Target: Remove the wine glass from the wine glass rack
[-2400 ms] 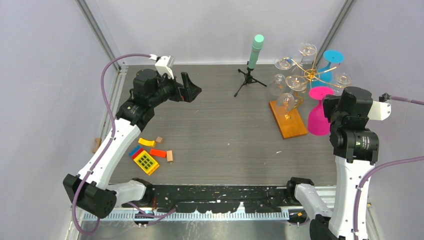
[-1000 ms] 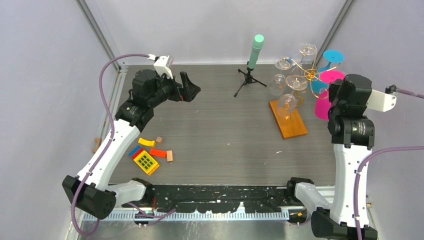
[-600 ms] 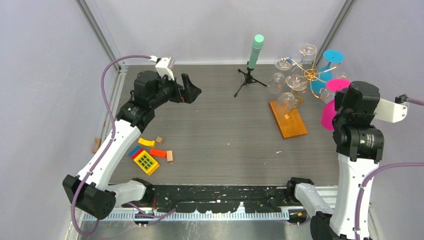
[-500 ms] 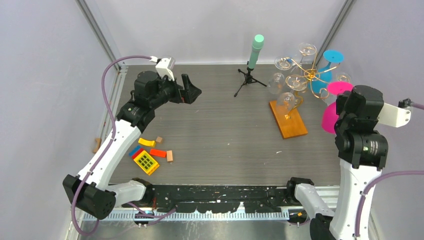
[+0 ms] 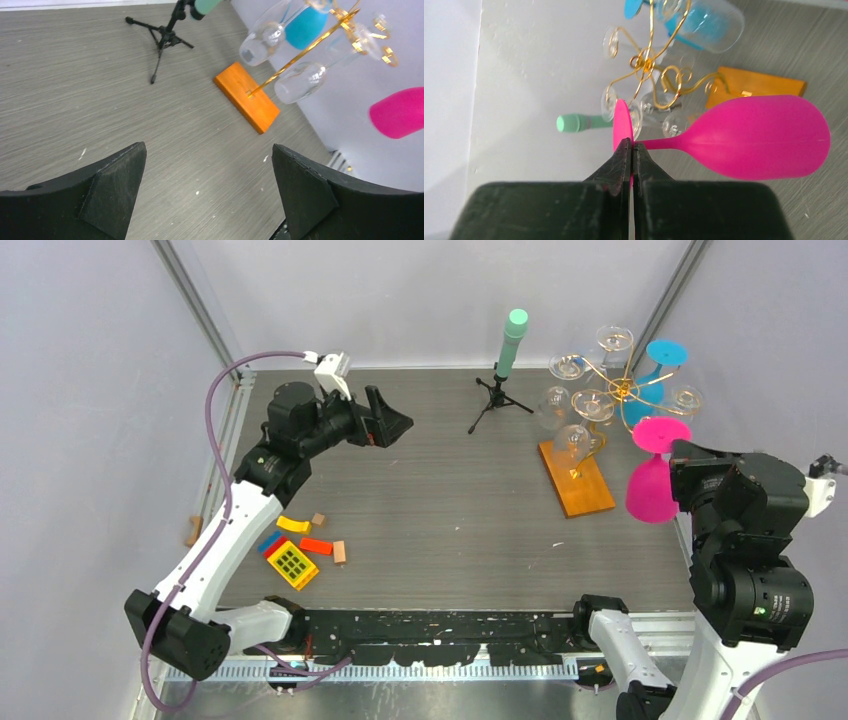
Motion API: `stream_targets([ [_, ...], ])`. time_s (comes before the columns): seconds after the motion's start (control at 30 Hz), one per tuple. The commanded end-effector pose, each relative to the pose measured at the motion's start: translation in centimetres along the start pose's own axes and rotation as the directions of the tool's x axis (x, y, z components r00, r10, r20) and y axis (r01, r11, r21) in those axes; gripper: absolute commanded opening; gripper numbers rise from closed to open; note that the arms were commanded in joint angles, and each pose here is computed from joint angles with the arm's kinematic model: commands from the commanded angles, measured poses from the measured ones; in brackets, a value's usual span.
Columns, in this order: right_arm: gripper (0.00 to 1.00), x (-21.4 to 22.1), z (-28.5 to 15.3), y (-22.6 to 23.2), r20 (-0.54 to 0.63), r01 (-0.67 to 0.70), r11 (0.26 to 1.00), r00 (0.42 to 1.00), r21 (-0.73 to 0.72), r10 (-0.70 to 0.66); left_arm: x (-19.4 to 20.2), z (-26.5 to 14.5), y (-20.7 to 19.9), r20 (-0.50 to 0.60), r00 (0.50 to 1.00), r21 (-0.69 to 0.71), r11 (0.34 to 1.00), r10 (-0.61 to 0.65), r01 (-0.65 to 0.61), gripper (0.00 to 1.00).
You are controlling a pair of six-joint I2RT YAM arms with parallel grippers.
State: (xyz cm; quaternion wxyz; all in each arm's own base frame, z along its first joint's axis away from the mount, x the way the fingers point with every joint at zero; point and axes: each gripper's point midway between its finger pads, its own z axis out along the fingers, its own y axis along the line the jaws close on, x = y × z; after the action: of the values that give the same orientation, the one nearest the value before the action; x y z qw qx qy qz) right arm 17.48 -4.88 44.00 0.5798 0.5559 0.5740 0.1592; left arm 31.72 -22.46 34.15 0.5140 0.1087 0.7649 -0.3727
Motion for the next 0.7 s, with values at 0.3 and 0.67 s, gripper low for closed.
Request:
stream_targets([
  [0.3,0.0,8.1,-3.0,10.3,-0.536,-0.246,0.888,0.845,-0.388,0.0,-5.5,-2.2,-6.8,0.128,0.983,0.258,0.961,-0.134,0.097,1.0],
  [0.67,0.0,7.8,-3.2,16.4,-0.659,-0.505,0.694,0.75,-0.513,0.058,-6.7,-0.6,-11.6,0.022,0.917,0.528,0.783,-0.399,0.328,1.0],
])
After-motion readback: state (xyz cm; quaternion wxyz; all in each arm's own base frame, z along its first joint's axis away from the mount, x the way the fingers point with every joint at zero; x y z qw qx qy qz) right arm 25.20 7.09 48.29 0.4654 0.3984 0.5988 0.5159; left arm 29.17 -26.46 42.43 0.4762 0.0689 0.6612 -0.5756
